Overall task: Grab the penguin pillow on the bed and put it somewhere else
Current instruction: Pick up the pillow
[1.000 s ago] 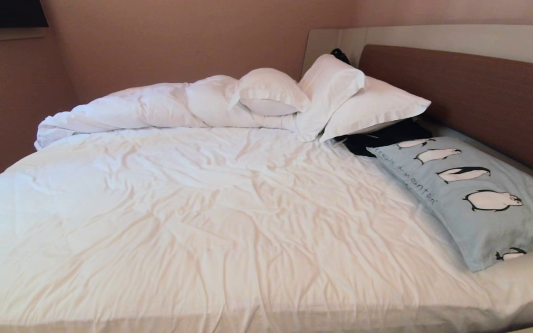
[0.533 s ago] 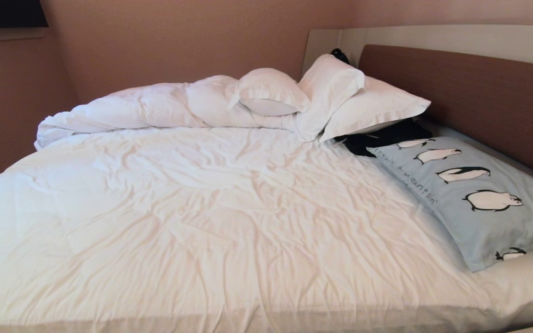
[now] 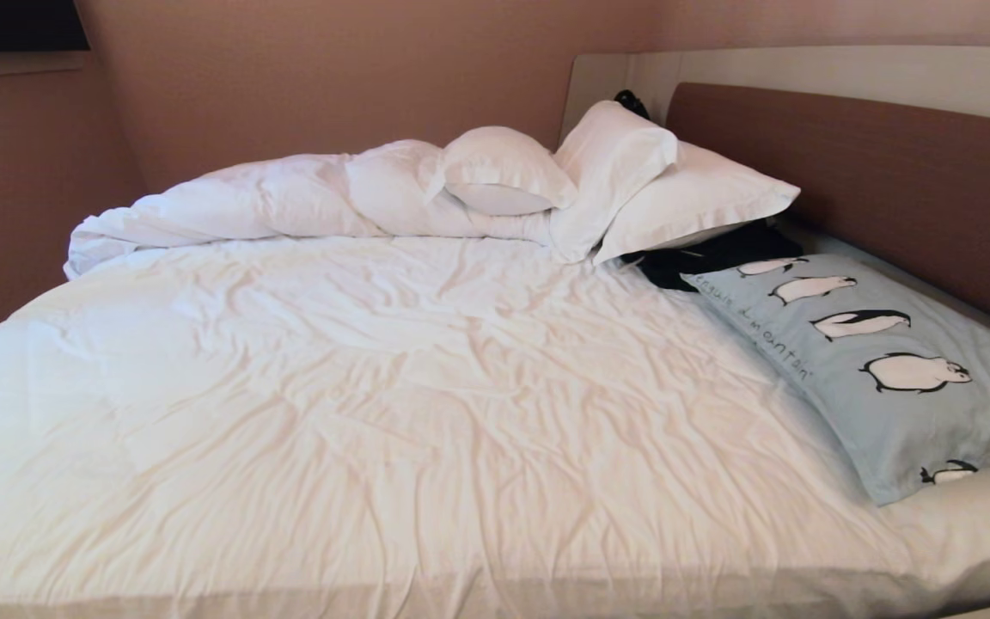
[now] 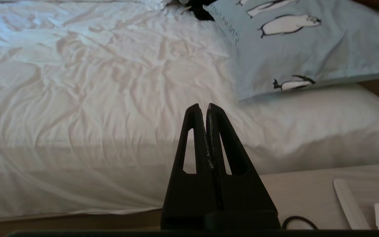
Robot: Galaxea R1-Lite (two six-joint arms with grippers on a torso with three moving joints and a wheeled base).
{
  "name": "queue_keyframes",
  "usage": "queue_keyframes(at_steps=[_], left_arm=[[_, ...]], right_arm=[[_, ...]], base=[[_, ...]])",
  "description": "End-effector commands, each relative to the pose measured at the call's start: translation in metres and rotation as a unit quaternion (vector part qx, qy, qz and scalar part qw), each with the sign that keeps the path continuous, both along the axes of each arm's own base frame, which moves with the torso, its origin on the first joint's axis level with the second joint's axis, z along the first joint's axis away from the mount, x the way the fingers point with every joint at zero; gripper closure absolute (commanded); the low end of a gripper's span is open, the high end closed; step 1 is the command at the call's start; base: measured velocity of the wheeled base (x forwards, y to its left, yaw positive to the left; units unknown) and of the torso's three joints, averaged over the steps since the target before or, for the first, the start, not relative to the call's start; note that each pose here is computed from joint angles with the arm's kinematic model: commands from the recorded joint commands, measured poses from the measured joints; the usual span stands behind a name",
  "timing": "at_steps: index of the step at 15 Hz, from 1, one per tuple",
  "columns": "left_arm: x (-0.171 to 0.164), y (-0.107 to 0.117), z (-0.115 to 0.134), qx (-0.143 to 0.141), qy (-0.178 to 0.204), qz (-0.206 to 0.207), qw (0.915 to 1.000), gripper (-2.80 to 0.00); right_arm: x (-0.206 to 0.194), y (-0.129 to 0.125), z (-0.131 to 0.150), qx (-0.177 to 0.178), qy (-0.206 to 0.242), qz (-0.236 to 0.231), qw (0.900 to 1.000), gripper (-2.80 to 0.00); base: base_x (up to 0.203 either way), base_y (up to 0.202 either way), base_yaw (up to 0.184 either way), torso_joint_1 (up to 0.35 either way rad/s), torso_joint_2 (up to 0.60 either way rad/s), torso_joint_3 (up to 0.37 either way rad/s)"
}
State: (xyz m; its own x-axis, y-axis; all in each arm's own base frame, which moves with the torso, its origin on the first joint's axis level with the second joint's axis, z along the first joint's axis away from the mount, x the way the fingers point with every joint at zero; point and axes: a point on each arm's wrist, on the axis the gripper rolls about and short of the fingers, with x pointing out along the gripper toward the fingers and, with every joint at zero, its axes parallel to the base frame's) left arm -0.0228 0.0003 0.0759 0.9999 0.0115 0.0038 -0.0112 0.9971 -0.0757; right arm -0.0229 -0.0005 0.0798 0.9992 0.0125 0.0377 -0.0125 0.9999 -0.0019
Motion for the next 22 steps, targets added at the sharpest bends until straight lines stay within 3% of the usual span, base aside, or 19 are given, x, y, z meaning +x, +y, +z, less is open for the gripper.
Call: queue_keyframes(at_steps=[1, 22], left_arm=[[0.0002, 0.0, -0.0008, 0.0, 0.001, 0.0, 1.0, 0.0], [0.0002, 0.0, -0.0008, 0.0, 0.001, 0.0, 1.0, 0.0]], right_arm=[[0.0001, 0.0, -0.0043, 0.002, 0.021, 0.0, 1.0, 0.0], [0.0, 0.0, -0.0045, 0.002, 0.021, 0.001, 1.0, 0.0]], base=[[0.0, 0.0, 0.0, 0.0, 0.0, 0.0], [0.0, 0.0, 0.0, 0.0, 0.0, 0.0]])
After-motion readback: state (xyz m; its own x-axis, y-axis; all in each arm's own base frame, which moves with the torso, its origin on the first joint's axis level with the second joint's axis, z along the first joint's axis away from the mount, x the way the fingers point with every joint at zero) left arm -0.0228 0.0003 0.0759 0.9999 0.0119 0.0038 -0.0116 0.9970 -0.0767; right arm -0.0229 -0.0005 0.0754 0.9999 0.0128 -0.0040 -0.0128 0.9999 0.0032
